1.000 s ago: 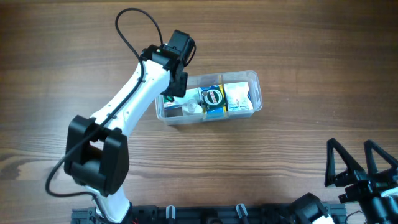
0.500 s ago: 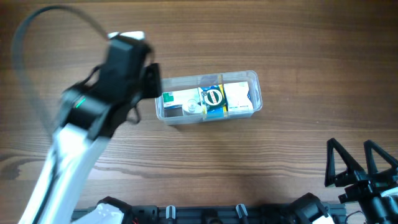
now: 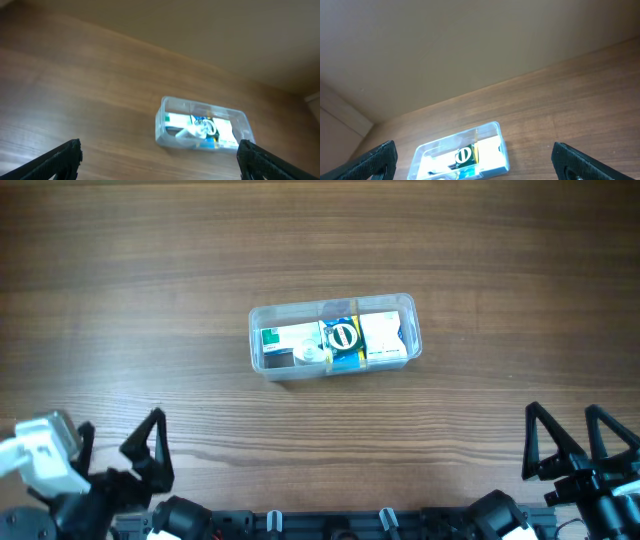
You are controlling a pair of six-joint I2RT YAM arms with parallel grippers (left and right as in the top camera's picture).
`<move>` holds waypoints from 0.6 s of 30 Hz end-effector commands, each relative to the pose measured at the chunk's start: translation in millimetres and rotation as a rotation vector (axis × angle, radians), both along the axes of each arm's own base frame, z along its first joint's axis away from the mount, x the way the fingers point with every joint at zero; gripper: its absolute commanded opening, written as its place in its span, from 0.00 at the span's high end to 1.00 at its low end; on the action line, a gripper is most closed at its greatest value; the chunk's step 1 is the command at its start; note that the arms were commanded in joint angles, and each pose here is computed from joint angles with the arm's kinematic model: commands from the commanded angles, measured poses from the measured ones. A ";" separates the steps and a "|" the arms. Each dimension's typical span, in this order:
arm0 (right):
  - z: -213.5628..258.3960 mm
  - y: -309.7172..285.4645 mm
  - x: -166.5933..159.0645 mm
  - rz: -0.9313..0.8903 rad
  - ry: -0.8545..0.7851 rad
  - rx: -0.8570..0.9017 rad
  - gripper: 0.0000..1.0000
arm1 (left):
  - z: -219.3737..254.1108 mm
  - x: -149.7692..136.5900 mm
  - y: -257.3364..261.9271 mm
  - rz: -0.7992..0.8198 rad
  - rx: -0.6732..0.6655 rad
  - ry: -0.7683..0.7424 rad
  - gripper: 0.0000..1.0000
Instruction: Pack container
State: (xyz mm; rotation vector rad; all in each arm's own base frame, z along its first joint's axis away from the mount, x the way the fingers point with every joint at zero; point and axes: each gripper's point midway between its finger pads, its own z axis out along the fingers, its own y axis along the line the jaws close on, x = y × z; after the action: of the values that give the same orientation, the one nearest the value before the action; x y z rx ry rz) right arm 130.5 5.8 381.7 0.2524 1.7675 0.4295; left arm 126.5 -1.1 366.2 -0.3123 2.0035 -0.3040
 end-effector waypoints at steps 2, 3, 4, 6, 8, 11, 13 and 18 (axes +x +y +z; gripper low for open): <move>0.9 -3.5 -0.1 -0.016 -0.008 -0.011 0.00 | -10.7 -1.8 9.8 0.067 -0.008 0.024 0.00; 0.9 -3.5 -0.2 -0.016 -0.008 -0.011 0.00 | -11.5 -2.3 17.9 0.106 0.016 0.024 0.00; 0.9 -3.5 -0.1 -0.016 -0.008 -0.011 0.00 | -11.4 -2.5 22.5 0.130 0.029 0.022 0.00; 0.9 -3.5 -0.1 -0.016 -0.008 -0.011 0.00 | -11.2 -2.4 22.9 0.132 0.029 0.022 0.00; 0.9 -3.5 -0.1 -0.016 -0.008 -0.011 0.00 | -13.6 -3.4 19.3 0.112 0.022 0.033 0.00; 0.9 -3.5 -0.1 -0.016 -0.008 -0.011 0.00 | -18.0 -5.4 -3.9 -0.012 -0.025 0.064 0.00; 0.9 -3.5 -0.1 -0.016 -0.008 -0.011 0.00 | -15.9 -0.1 -4.5 -0.005 -0.027 0.046 0.00; 0.9 -3.5 -0.2 -0.016 -0.008 -0.011 0.00 | -30.0 23.8 -9.4 -0.038 0.100 0.030 0.00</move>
State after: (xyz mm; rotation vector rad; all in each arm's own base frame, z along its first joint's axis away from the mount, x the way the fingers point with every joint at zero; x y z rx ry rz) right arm 130.5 5.8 381.9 0.2525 1.7668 0.4298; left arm 137.2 -5.2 352.4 -0.3254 2.0157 -0.3015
